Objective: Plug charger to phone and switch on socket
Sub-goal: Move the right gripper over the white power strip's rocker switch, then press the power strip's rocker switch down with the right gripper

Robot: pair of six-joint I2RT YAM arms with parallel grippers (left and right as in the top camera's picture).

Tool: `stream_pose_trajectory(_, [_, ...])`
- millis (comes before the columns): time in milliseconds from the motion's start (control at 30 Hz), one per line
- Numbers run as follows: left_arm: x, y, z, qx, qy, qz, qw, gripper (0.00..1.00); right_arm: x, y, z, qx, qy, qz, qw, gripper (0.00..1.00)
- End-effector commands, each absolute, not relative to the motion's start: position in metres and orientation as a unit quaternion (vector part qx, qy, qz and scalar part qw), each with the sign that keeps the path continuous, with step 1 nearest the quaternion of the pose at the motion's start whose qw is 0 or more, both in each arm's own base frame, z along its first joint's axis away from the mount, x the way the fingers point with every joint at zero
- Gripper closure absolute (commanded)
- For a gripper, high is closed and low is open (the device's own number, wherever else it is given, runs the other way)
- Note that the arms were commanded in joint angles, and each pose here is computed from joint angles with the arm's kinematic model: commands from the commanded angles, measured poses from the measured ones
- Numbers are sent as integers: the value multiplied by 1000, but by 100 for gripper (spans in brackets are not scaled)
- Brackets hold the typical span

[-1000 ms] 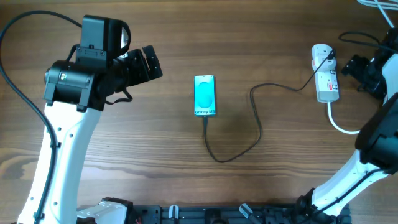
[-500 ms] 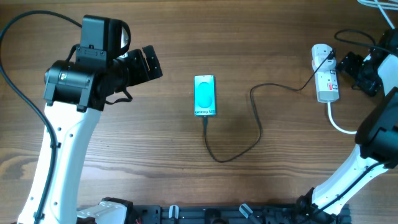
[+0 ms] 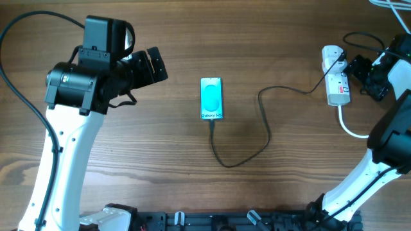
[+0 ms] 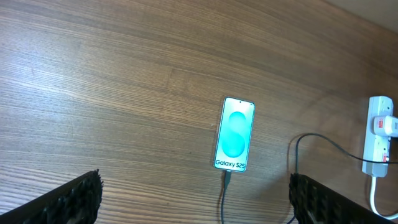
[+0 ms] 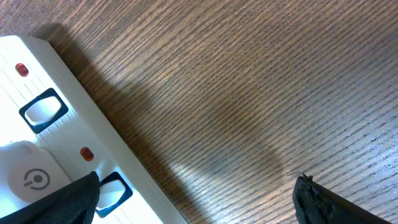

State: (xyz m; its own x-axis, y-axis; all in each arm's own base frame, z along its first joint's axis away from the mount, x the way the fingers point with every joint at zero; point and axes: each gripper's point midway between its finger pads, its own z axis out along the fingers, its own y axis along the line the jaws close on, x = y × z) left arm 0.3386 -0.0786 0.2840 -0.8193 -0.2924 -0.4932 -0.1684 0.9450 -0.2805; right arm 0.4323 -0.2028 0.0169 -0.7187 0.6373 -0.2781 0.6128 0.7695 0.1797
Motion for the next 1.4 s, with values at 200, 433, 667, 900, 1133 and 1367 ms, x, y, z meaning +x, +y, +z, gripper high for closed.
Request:
stream_pose_trajectory(200, [339,-76,287,-132,944,-111,280,0,425,-194,1,338,929,56,140,0])
stream_pose_trajectory(433, [339,-76,287,-132,944,-111,280,0,422,-192,0,341,929,58,132,0])
stream_pose_trajectory(667, [339,-76,287,-132,944,-111,280,0,424,-184,1,337,929,82,132,0])
stream_pose_trajectory(900, [339,-76,287,-132,944,-111,280,0,421,-182,1,338,929,83,125,0])
stream_pose_trajectory(1133, [339,-76,287,-132,944,-111,280,0,419,-184,0,340,930,75,122,0])
stream_pose_trajectory(1367, [339,-76,287,-132,944,-111,280,0,415,-207,0,380,915,39,130,0])
